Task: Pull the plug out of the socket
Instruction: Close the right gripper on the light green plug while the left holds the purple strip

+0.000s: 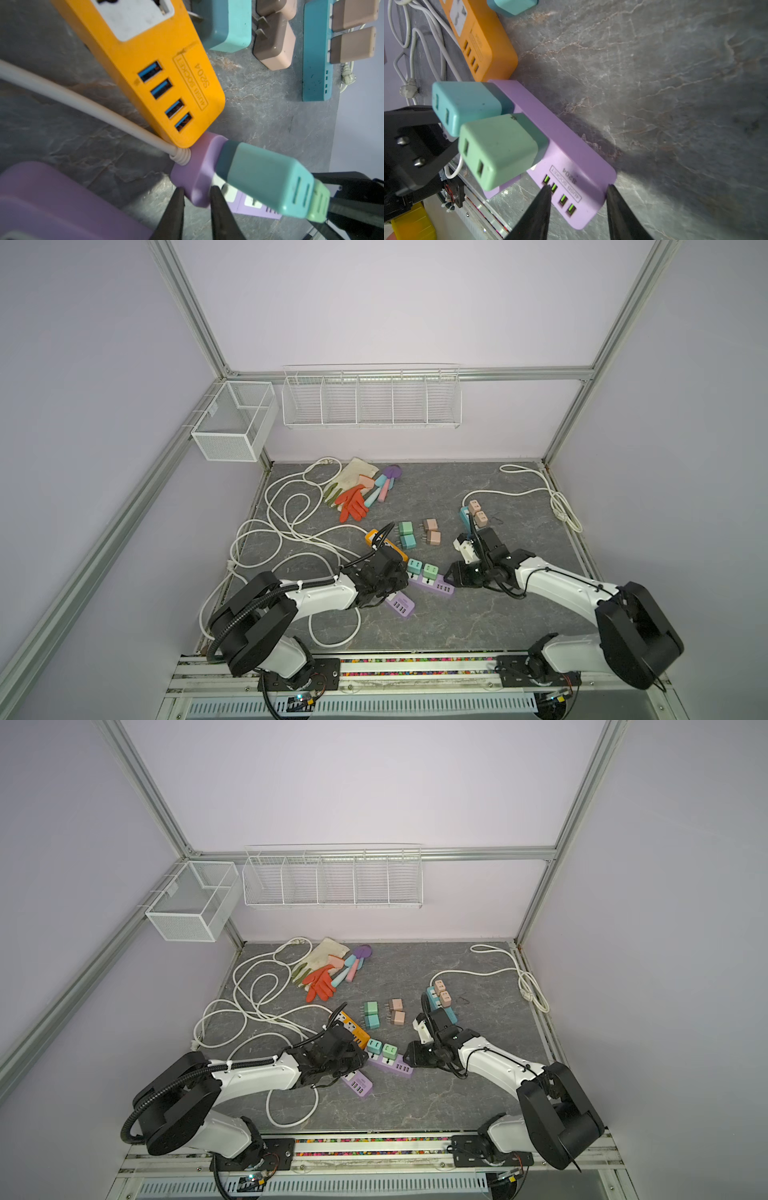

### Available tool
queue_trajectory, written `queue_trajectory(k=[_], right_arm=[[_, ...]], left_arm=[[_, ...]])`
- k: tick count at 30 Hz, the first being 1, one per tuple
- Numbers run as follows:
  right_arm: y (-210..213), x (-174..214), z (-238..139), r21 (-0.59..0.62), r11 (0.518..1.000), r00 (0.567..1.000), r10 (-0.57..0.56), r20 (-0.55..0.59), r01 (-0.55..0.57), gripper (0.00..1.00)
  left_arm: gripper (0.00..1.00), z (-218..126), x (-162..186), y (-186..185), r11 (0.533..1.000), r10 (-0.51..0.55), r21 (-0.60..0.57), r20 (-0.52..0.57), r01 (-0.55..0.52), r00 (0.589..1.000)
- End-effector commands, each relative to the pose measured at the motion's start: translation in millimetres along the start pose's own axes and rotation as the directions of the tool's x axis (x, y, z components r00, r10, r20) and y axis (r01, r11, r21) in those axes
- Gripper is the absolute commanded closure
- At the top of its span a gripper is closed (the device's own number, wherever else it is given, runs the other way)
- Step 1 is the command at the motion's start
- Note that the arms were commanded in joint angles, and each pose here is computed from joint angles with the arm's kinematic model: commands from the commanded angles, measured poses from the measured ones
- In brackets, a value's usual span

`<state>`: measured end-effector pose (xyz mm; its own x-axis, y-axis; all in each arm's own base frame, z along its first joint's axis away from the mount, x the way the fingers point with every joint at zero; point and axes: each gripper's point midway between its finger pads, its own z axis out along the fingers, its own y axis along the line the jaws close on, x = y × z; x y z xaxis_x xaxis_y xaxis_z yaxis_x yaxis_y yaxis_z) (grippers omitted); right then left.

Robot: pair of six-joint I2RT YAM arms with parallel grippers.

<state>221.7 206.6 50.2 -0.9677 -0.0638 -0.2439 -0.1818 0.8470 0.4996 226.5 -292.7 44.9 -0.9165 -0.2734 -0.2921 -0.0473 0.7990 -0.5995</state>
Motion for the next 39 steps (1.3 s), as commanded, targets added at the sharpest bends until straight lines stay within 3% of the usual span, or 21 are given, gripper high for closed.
queue_trajectory(k=[1,10,13,16,19,28,39], right_arm=[[-3,16,3,-0.018,1.0,0.999,0.002,-0.04,-0.003,0.55],[6,40,3,-0.055,0.998,0.998,-0.012,-0.06,0.009,0.55],[3,37,-5,-0.008,0.999,0.999,-0.032,-0.026,0.031,0.53],[-3,33,-16,0.054,0.997,0.999,-0.054,0.003,0.054,0.44],[-5,29,-29,0.098,0.991,0.995,-0.092,0.031,0.089,0.44],[15,8,-49,0.237,0.933,0.957,-0.288,0.037,0.272,0.4],[45,-17,-30,0.27,0.878,0.913,-0.407,-0.009,0.395,0.35]], left_arm=[[0.77,9,-2,-22,0.998,0.007,0.057,-0.016,-0.006,1.0],[0.78,25,-15,-45,0.995,0.047,0.083,0.002,-0.047,0.999],[0.79,23,-16,-44,0.996,0.042,0.082,0.01,-0.042,0.999],[0.79,14,-16,-42,0.995,0.03,0.091,0.022,-0.032,0.999],[0.77,3,-14,-38,0.996,0.01,0.086,0.023,-0.012,1.0],[0.76,-8,6,-46,0.989,-0.073,0.131,0.013,0.071,0.997],[0.75,4,19,-51,0.984,-0.104,0.145,-0.005,0.104,0.995]])
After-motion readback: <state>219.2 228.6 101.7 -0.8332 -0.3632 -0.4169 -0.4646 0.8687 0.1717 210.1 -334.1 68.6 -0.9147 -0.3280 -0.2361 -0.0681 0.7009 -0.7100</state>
